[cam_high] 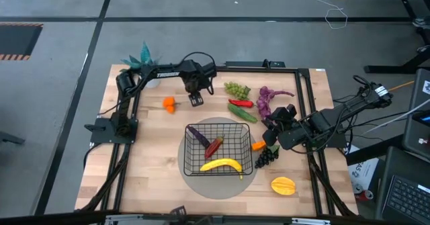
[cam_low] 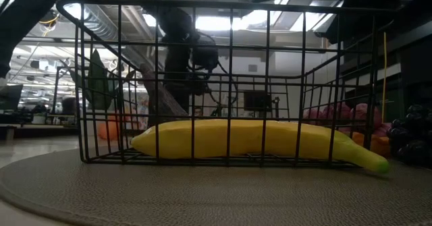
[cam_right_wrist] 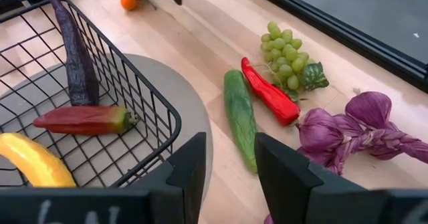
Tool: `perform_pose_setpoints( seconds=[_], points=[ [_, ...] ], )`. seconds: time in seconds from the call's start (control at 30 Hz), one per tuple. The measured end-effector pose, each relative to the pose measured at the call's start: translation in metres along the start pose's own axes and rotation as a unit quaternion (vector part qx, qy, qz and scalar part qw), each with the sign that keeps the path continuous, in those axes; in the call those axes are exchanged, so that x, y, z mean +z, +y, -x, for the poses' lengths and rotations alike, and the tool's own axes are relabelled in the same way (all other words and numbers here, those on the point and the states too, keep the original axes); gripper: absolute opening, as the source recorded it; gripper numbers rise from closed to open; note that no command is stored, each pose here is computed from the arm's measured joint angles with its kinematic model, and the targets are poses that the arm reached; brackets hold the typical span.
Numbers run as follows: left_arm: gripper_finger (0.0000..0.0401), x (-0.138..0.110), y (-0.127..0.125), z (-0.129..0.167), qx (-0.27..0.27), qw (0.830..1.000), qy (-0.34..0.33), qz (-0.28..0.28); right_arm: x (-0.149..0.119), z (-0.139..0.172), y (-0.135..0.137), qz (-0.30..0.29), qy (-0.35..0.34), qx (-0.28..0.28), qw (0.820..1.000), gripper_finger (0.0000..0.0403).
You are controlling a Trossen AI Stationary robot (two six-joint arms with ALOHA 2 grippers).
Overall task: Build produce basket
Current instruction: Put the tangerines into the black wire basket
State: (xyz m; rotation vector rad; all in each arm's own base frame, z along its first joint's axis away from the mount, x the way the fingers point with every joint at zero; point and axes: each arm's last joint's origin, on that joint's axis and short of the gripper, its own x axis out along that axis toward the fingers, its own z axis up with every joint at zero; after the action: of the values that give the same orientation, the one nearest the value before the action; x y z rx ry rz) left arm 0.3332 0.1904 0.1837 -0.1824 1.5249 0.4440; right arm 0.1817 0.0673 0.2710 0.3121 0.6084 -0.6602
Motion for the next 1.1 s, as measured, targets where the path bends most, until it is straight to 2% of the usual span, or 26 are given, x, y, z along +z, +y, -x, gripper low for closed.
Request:
perform_pose_setpoints(
  seconds=[0.1, 0.23, 0.3, 0.47, 0.57, 0.73, 0.8, 0.93, 1.1],
  points=[
    [0.0158, -0.012, -0.005, 0.003, 0.008, 0.998, 0.066, 0.01, -0.001, -0.001, 0.0, -0.008, 0.001, -0.001, 1.0, 0.0131],
    [0.0158, -0.029, -0.011, 0.011, 0.05, 0.986, 0.161, 0.018, -0.01, -0.006, -0.002, -0.003, 0.012, 0.0, 1.0, 0.0131],
    [0.0158, -0.035, -0.011, 0.017, 0.054, 0.981, 0.187, 0.019, -0.014, -0.009, -0.002, -0.004, 0.018, 0.002, 1.0, 0.0131],
    [0.0157, -0.036, -0.01, 0.019, 0.054, 0.981, 0.187, 0.016, -0.02, -0.012, -0.002, -0.025, 0.059, 0.021, 0.998, 0.0131],
    [0.0157, -0.035, -0.01, 0.019, 0.049, 0.982, 0.181, -0.011, -0.02, -0.011, 0.0, -0.03, 0.084, 0.042, 0.995, 0.0131],
    [0.0157, -0.036, -0.012, 0.018, 0.031, 0.982, 0.183, -0.022, -0.02, -0.011, 0.002, -0.038, 0.092, 0.058, 0.993, 0.0131],
    [0.0157, -0.039, -0.013, 0.013, 0.013, 0.981, 0.191, -0.038, -0.02, -0.011, 0.003, -0.04, 0.091, 0.06, 0.993, 0.0131],
    [0.0157, -0.046, -0.016, 0.0, 0.008, 0.976, 0.205, -0.069, -0.02, -0.011, 0.003, -0.041, 0.091, 0.062, 0.993, 0.0131],
    [0.0157, -0.054, -0.019, -0.017, 0.006, 0.975, 0.21, -0.073, -0.02, -0.011, 0.004, -0.042, 0.098, 0.066, 0.992, 0.0131]
  ],
)
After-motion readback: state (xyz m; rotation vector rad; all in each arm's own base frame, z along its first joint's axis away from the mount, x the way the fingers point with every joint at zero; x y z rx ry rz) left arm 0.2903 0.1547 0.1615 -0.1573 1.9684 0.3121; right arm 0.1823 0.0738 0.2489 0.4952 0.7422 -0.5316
